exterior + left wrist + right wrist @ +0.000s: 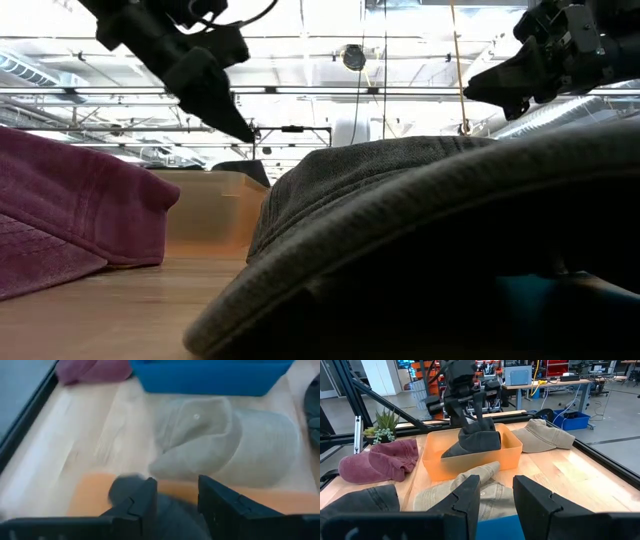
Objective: Pick & Place hat
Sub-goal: Put the top black cap into the orange bin
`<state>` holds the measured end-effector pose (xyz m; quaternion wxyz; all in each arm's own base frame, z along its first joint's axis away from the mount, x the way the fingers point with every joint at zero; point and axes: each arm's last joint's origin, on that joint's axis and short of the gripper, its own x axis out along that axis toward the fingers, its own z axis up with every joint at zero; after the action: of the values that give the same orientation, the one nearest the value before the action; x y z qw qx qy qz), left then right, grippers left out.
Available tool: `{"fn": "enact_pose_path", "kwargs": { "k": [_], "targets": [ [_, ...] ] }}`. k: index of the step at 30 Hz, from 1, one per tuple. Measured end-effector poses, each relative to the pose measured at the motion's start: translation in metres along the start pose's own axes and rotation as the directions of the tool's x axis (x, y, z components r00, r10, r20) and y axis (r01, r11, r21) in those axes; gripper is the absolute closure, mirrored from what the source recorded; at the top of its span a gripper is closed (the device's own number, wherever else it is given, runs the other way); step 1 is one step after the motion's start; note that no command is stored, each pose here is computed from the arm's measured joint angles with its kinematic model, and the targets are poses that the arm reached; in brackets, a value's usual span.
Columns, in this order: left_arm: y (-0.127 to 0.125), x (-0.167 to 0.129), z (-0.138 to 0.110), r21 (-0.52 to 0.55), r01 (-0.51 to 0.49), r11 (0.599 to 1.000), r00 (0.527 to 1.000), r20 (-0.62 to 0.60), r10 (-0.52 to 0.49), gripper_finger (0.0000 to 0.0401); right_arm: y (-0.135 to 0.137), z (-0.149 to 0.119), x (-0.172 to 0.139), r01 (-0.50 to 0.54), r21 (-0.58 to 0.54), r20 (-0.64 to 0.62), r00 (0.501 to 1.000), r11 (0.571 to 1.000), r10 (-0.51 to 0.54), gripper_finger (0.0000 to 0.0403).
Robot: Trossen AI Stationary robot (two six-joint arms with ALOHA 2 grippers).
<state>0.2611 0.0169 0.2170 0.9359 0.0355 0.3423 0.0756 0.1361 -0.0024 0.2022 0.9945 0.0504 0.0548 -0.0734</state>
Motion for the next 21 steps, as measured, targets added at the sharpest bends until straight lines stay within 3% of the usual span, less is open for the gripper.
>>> {"fn": "enact_pose_path", "kwargs": {
  "k": [3,7,10,13,21],
  "targets": [
    [-0.004,0.007,0.004,0.076,0.004,0.997,0.999,0.049,-0.008,0.0271,0.000,0.000,0.000,0.000,0.000,-0.003,1.000,1.000,0.000,0.0298],
    [-0.005,0.010,0.010,0.097,-0.029,0.995,0.994,0.107,0.018,0.0282,0.000,-0.001,0.000,0.001,0.000,-0.006,1.000,1.000,-0.001,0.0298],
    [0.002,0.015,0.005,0.082,-0.094,0.992,0.994,0.060,0.089,0.0290,0.000,-0.001,0.000,0.001,0.000,-0.006,1.000,1.000,-0.001,0.0298],
    [0.006,0.024,-0.006,0.065,-0.099,0.993,0.994,-0.033,0.101,0.0298,0.000,-0.001,0.000,0.001,0.000,-0.006,1.000,1.000,-0.001,0.0298],
    [0.009,0.044,-0.020,0.065,-0.165,0.984,0.975,-0.140,0.173,0.0308,0.000,-0.001,0.000,0.001,-0.001,-0.009,1.000,1.000,-0.001,0.0298]
  ]
}}
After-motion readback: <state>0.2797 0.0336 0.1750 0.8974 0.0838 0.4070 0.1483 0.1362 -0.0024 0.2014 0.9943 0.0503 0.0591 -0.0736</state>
